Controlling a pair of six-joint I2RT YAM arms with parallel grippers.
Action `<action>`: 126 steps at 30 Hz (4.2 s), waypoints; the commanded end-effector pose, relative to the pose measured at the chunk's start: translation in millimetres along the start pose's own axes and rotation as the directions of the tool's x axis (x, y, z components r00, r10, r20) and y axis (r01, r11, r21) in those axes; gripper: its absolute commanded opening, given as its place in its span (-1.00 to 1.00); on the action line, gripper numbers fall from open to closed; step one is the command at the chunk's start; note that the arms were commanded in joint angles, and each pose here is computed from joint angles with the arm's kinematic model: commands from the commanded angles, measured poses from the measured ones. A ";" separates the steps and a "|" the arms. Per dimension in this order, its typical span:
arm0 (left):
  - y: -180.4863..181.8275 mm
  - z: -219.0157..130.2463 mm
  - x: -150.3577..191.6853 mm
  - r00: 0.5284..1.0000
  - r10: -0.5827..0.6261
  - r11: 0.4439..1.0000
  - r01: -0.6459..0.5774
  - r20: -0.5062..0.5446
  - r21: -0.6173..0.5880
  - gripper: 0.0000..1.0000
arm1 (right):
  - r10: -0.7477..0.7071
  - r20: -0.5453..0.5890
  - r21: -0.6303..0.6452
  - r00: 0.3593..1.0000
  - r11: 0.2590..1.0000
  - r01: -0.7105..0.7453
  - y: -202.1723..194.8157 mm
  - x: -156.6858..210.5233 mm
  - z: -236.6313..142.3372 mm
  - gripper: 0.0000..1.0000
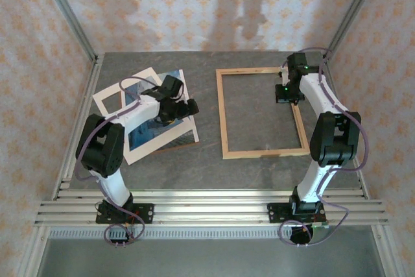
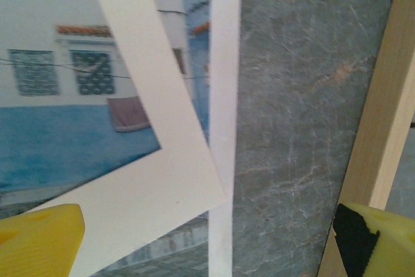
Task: Put the photo into the frame
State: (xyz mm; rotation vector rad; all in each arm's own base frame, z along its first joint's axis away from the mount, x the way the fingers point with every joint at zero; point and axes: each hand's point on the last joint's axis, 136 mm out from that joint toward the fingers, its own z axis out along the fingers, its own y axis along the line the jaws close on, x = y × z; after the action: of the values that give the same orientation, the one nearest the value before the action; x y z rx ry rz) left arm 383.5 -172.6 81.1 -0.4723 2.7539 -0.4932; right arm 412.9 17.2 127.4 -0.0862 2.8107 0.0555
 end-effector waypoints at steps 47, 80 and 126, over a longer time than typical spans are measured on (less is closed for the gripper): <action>-62.3 2.8 -18.0 0.992 0.118 0.989 -0.113 0.050 -0.091 0.34 | 0.264 0.421 -0.476 0.868 0.878 -0.037 84.0 -76.4 -233.0 -1.00; 53.3 -85.2 -10.4 0.943 -0.237 0.972 0.231 0.234 0.052 1.00 | 0.335 0.089 -0.647 0.938 0.735 -0.201 164.1 -29.9 -78.7 -1.00; -13.3 -9.6 -29.7 0.987 -0.071 0.996 0.062 0.144 0.071 0.99 | 0.220 0.036 -0.208 0.975 0.956 -0.208 68.4 9.6 3.1 -1.00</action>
State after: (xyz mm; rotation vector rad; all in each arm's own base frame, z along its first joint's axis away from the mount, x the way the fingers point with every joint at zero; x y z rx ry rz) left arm 394.4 -169.9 94.8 -0.5822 2.6218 -0.5738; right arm 395.2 90.9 118.1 0.1628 2.7315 0.4294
